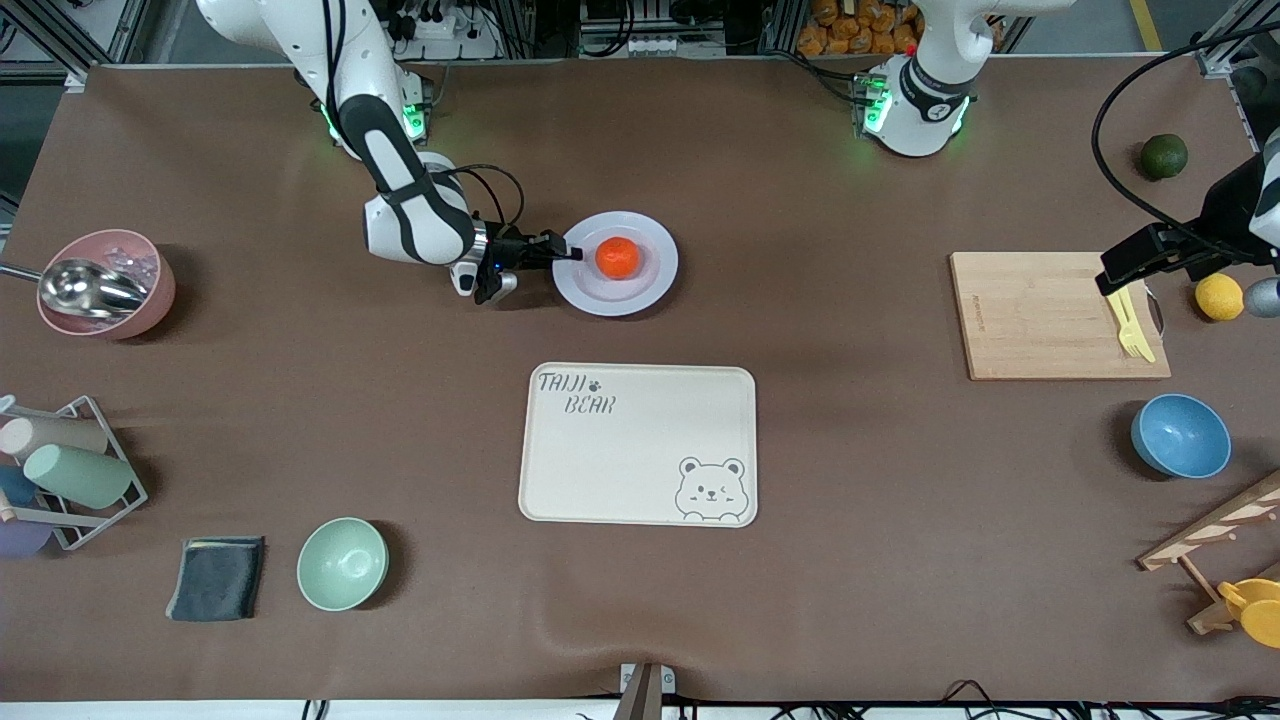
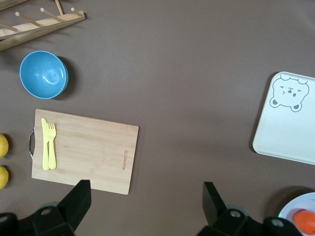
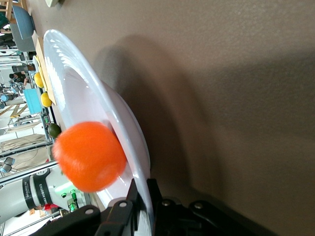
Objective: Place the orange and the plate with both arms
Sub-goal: 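Slide the plate with the right gripper onto the bear tray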
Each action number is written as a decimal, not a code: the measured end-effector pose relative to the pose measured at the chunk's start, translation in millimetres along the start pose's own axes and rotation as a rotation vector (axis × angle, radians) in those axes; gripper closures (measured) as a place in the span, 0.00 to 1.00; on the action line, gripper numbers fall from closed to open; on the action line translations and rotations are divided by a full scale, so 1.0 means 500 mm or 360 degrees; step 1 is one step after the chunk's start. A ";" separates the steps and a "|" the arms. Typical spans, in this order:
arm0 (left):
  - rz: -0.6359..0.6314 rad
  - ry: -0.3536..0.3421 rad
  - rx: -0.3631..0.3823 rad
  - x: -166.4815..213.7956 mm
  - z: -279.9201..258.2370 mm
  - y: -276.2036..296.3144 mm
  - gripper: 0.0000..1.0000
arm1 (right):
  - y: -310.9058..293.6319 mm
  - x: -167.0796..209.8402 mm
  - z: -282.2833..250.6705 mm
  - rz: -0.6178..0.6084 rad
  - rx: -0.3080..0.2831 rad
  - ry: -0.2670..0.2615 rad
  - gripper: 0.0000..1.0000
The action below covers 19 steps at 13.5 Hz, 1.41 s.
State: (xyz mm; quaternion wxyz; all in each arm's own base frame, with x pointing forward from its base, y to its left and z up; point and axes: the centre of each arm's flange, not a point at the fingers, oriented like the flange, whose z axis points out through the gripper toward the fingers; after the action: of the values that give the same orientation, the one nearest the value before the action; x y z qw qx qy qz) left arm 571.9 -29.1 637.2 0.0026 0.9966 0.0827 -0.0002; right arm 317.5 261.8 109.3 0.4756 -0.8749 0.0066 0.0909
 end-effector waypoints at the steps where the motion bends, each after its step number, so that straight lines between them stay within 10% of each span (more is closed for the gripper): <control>1: 0.0000 0.0000 0.0000 0.000 0.000 0.000 0.00 | 0.000 0.000 0.000 0.0001 0.0000 0.0000 0.90; 19: -0.0007 -0.0016 0.0014 -0.011 -0.011 -0.009 0.00 | -0.094 0.057 -0.018 0.0217 0.0101 0.0100 0.90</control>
State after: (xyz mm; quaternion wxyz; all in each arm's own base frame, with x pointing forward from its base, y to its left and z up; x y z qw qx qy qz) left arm 565.9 -25.7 642.6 -0.0014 0.9964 0.0848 -0.0056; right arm 351.6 282.1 148.4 0.4954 -0.8593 0.0840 0.0955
